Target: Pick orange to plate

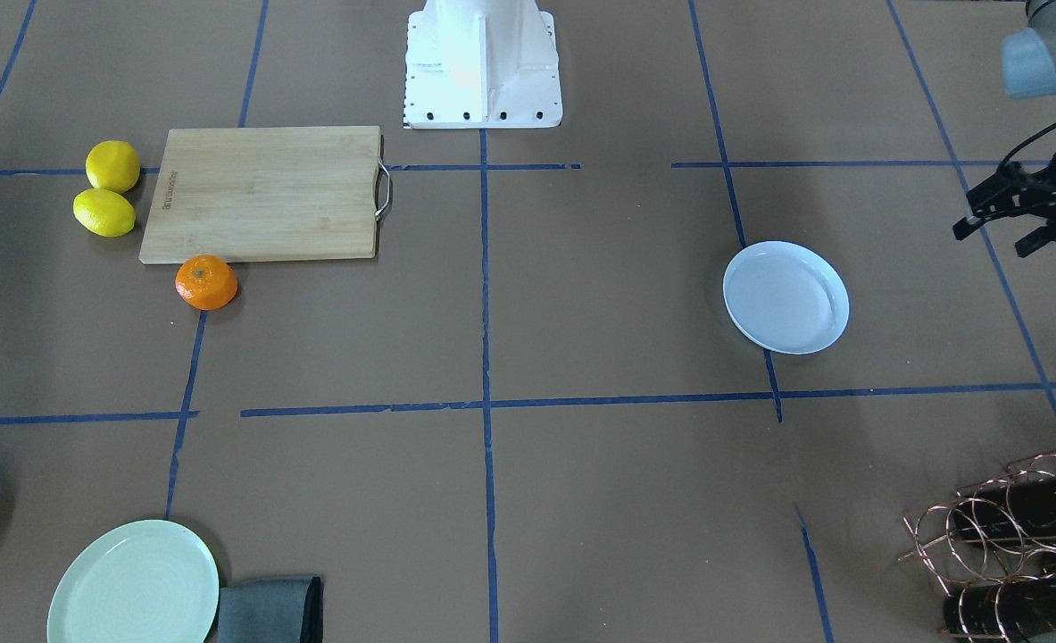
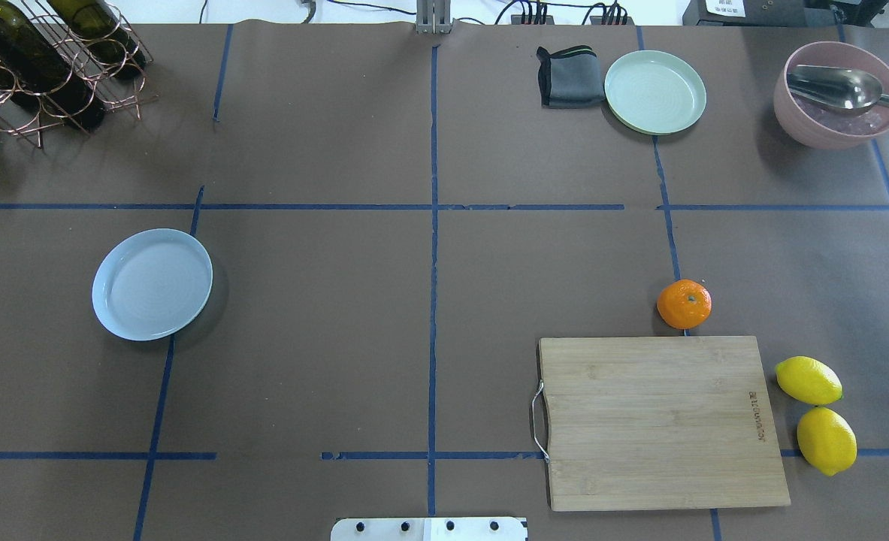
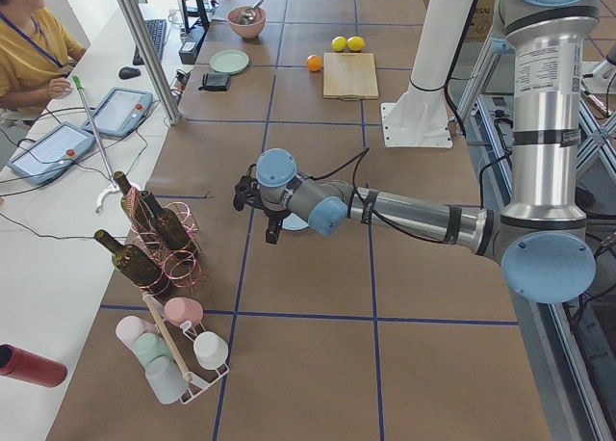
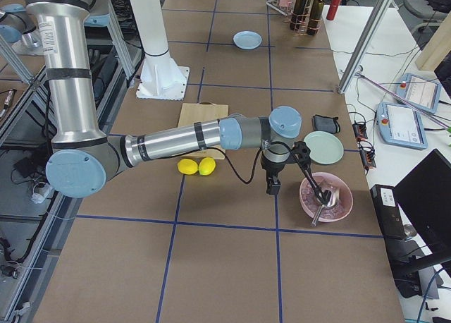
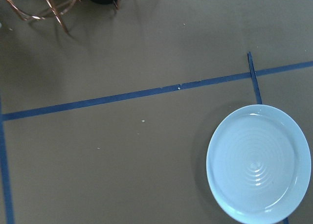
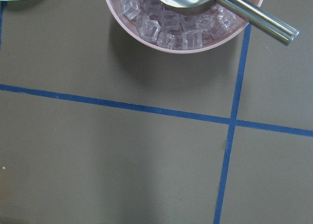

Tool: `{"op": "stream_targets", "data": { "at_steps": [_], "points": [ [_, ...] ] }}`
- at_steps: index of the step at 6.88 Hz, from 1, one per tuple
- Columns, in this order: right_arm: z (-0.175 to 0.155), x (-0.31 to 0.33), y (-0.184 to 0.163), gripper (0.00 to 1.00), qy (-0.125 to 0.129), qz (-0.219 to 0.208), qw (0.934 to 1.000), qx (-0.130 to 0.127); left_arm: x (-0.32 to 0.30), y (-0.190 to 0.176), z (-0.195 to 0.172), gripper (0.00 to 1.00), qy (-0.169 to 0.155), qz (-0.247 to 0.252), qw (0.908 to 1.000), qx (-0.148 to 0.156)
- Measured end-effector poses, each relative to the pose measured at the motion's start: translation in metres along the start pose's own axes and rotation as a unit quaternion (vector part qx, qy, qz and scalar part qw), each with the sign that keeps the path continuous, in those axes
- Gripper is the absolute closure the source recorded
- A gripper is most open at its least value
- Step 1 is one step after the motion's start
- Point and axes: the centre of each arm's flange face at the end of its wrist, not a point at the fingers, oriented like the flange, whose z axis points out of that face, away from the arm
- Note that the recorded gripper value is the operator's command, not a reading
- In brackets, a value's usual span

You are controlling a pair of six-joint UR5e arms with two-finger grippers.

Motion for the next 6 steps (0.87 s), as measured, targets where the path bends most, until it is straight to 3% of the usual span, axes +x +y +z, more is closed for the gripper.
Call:
{"op": "stream_targets", "data": {
  "at_steps": [3,5,6],
  "points": [
    [0.001,-0.004,0.000,0.00,-0.012,-0.002,0.9999,-0.001,0.034,-0.004,0.090,0.00,-0.054,-0.022,0.9983,0.007],
    [0.000,-0.006,0.001,0.00,-0.017,-0.006,0.9998,0.000,0.041,-0.003,0.123,0.02,-0.061,-0.015,0.9979,-0.013],
    [0.001,-0.007,0.001,0.00,-0.018,-0.007,0.9998,0.000,0.042,-0.006,0.134,0.10,-0.062,-0.013,0.9978,-0.019]
  ]
}}
